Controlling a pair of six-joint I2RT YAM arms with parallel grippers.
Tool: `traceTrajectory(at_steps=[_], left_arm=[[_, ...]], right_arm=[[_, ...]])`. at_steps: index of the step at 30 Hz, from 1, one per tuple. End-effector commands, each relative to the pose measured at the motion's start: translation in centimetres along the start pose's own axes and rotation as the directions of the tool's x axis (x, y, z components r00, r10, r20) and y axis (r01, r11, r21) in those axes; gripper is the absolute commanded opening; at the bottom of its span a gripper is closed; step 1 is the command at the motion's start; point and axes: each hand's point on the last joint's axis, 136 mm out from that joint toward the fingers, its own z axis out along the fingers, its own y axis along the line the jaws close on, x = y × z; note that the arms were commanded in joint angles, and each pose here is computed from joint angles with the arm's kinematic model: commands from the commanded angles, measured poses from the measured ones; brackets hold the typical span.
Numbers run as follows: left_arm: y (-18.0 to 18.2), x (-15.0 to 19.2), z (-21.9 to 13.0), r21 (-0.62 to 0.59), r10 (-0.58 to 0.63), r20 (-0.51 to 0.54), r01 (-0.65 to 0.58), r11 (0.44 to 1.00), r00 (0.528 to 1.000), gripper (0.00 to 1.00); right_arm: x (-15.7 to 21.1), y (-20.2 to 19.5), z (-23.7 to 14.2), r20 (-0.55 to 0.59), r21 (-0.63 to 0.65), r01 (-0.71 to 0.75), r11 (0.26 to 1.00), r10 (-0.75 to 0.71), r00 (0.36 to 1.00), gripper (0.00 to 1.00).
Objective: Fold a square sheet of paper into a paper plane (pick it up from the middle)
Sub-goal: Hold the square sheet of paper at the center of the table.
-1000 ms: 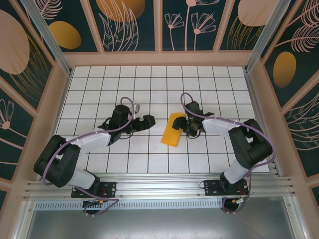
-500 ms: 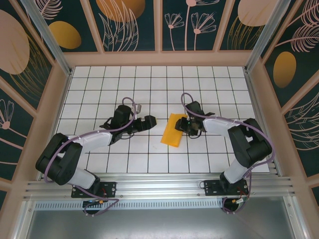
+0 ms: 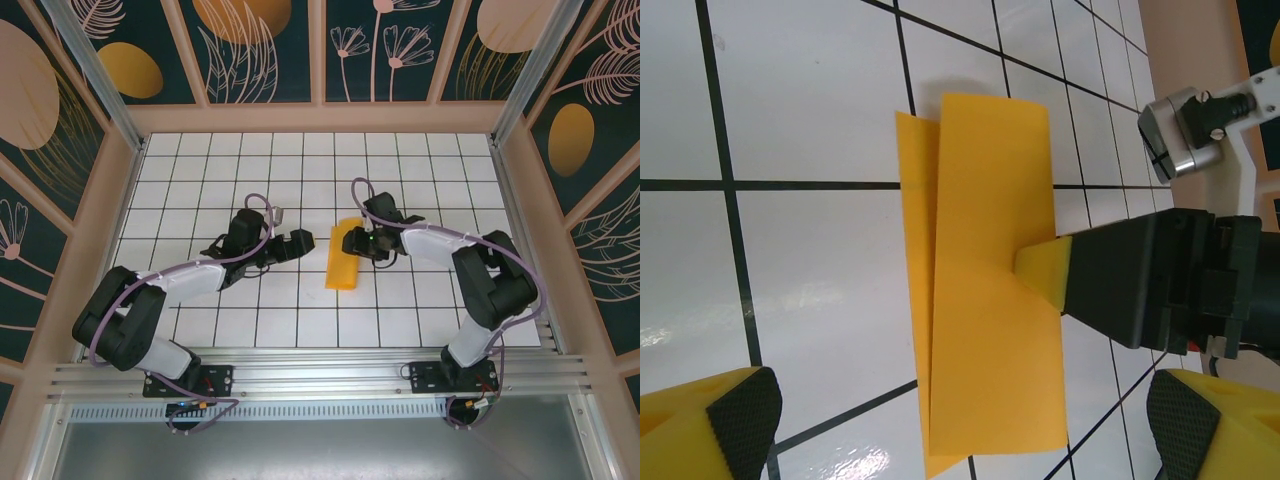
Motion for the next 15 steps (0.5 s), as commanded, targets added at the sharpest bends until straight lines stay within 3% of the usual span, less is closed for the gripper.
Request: traceTrajectory(at_steps=[1, 6, 15], left_arm=[[-1.0, -0.9, 0.3, 0.024, 0.005, 0.019, -0.006, 1.0, 1.0, 0.96], [-0.9, -0.8, 0.3, 0.027, 0.0, 0.019, -0.001, 1.0, 1.0, 0.96], [-1.0, -0.8, 0.5, 0.034, 0.002, 0.013, -0.002, 0.999, 1.0, 0.96]], right_arm=[[0.6, -0.1, 0.8, -0.052, -0.004, 0.079, 0.997, -0.079, 0.996, 0.51], [0.7, -0.8, 1.7, -0.087, 0.031, 0.086, 0.996, -0.082, 0.993, 0.58], [0.9, -1.3, 2.2, -0.115, 0.051, 0.109, 0.993, -0.103, 0.988, 0.59]])
